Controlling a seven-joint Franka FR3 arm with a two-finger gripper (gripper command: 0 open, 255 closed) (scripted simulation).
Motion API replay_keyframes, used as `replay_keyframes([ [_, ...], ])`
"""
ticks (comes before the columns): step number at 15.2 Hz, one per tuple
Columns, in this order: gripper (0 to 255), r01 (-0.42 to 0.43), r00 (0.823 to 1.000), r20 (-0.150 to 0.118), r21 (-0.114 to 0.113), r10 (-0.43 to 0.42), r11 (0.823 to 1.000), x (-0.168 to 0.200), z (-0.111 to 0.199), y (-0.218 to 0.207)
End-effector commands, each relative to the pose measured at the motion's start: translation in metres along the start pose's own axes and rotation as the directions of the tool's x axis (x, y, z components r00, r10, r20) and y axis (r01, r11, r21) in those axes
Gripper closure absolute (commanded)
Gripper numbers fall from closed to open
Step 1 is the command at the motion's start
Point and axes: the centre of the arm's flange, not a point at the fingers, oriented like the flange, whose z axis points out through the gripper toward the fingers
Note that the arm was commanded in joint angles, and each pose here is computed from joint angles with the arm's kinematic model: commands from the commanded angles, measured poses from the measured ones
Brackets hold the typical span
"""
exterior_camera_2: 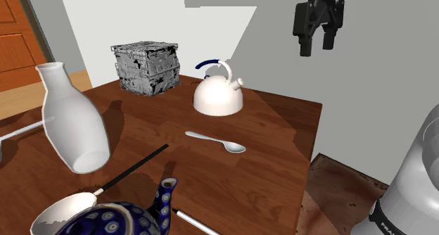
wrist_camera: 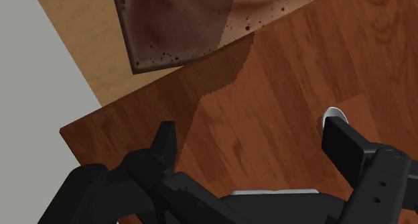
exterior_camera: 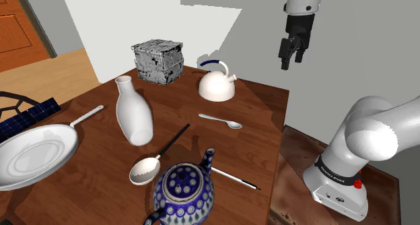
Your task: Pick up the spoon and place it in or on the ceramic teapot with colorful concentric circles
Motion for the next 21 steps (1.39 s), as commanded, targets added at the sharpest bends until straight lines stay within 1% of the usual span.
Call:
replay_keyframes([
  [1,0,0.000,1.000,0.000,0.000,0.000,1.000,0.000,0.000,0.000],
  [6,0,0.089,0.996,0.005,0.024,-0.089,0.996,0.046,0.036,-0.029],
  [11,0,0.177,0.984,0.008,0.048,-0.178,0.983,0.089,0.072,-0.062],
  [16,0,0.264,0.964,0.009,0.072,-0.265,0.962,0.128,0.107,-0.100],
  [21,0,0.348,0.937,0.007,0.096,-0.351,0.932,0.164,0.142,-0.142],
])
